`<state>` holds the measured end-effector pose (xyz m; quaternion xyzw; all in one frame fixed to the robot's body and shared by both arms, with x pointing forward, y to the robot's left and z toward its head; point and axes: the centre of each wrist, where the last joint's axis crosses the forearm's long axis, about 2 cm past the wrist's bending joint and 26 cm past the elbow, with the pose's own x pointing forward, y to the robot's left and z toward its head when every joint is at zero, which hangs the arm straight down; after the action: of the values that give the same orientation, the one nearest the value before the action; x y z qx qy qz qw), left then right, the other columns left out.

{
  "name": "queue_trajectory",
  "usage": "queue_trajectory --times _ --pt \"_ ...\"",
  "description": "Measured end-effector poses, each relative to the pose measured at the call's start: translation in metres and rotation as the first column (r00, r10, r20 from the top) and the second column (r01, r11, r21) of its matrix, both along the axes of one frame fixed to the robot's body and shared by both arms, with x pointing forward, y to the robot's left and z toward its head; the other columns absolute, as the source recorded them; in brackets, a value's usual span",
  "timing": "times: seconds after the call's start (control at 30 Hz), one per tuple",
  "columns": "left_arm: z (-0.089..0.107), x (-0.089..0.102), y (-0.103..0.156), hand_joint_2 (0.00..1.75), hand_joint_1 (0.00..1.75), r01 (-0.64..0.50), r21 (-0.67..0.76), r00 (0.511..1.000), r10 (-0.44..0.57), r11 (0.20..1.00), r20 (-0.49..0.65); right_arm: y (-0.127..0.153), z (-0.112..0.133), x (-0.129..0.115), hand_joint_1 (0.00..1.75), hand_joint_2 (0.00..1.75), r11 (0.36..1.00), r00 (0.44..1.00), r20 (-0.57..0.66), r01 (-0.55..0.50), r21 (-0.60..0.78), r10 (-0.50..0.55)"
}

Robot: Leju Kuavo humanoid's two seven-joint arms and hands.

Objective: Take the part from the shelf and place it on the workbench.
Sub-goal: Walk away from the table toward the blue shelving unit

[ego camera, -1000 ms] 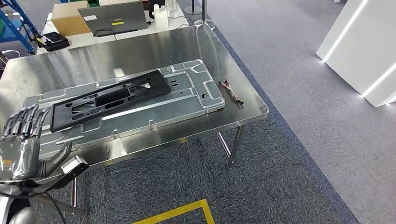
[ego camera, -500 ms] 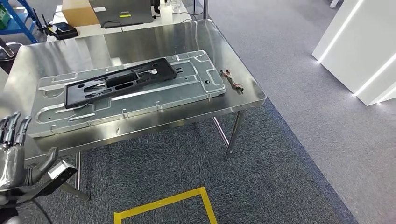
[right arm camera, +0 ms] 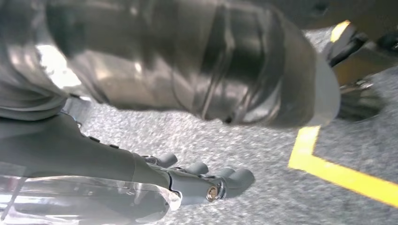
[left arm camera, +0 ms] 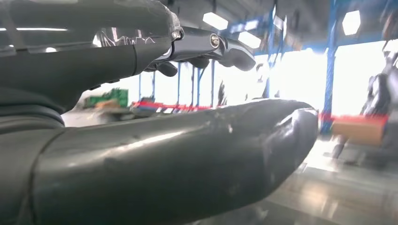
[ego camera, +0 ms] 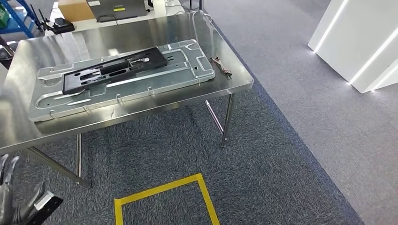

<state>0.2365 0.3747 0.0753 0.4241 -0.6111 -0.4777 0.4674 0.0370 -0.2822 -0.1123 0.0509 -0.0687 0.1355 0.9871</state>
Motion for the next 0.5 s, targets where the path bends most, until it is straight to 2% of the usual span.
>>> queue_trajectory --times 0.13,0.33,0.43,0.5 --pt "-0.042 -0.025 0.014 0.00 0.00 -0.077 -0.031 0.991 0.073 0.997 -0.111 -0.004 0.000 -0.002 0.00 0.00 1.000 1.000 -0.004 0.010 -0.007 -0.010" --pt "-0.083 -0.051 0.025 0.00 0.00 -0.198 -0.107 0.953 0.166 0.974 -0.252 -0.005 0.000 -0.001 0.00 0.00 0.999 0.999 -0.001 0.033 -0.014 -0.033" --pt "-0.117 -0.084 0.033 0.00 0.00 -0.307 -0.159 0.906 0.238 0.938 -0.349 -0.006 0.000 -0.003 0.00 0.00 0.999 0.999 -0.009 0.051 -0.019 -0.051" --pt "-0.136 -0.109 0.032 0.00 0.00 -0.400 -0.180 0.850 0.290 0.899 -0.441 -0.006 -0.001 -0.006 0.00 0.00 0.998 0.998 -0.021 0.065 -0.024 -0.065"
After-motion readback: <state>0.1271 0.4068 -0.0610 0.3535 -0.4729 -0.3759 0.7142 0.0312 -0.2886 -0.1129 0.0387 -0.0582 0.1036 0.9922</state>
